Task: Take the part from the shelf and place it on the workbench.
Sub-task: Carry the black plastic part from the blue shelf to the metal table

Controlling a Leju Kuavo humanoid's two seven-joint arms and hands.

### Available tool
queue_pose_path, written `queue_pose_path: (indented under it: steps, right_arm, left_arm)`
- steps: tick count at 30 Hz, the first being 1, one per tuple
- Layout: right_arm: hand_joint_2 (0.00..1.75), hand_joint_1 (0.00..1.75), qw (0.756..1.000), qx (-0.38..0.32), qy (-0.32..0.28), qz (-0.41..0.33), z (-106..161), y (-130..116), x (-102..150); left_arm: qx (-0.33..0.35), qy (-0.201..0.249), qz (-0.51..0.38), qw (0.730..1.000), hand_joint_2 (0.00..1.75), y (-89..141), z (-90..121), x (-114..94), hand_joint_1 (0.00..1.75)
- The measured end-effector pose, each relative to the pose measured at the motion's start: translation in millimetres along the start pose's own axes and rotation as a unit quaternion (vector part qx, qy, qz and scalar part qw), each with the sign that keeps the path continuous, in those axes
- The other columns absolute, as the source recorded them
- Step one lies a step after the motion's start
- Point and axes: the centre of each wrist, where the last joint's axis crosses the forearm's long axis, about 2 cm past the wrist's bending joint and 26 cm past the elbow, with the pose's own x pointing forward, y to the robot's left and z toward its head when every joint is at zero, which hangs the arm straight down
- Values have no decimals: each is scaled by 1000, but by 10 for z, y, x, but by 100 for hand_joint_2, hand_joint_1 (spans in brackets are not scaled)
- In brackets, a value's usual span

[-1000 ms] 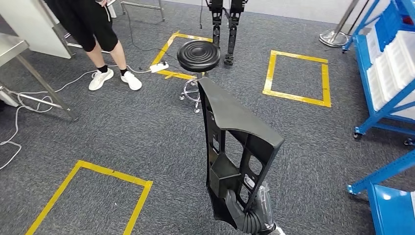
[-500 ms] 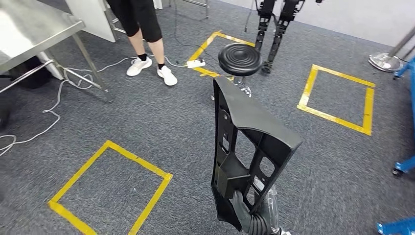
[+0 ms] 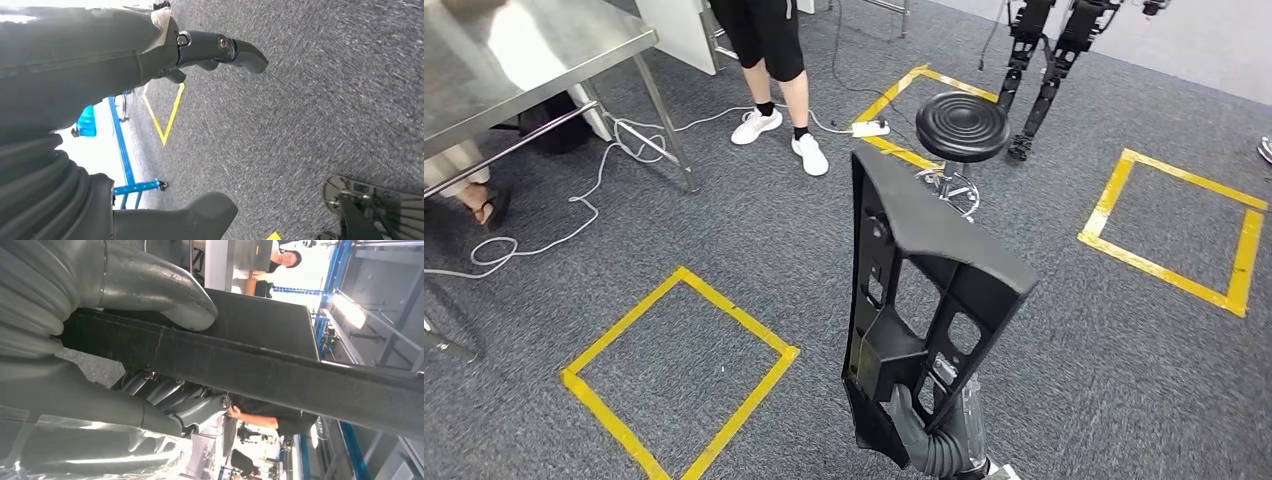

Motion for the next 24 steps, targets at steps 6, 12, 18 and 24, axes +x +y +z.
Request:
queue_pose_path:
  steps: [6,12,18,24]
  right_arm:
    - [175,175,1000,2,-16,7,-90,10,-2]
    - [175,175,1000,3,-22,9,-121,5,-1]
    - [175,175,1000,-2,-27,12,-133,3,22]
    - [175,175,999,-10,-35,24,-163,4,37]
  left_arm:
    - [15,-8,-21,1000,175,10,4,18,0]
    - [21,-14,-28,999,175,11,16,53,0]
    - [20,-18,-32,999,175,-6,26,70,0]
    - [20,-17,-28,999,175,49,15,77,0]
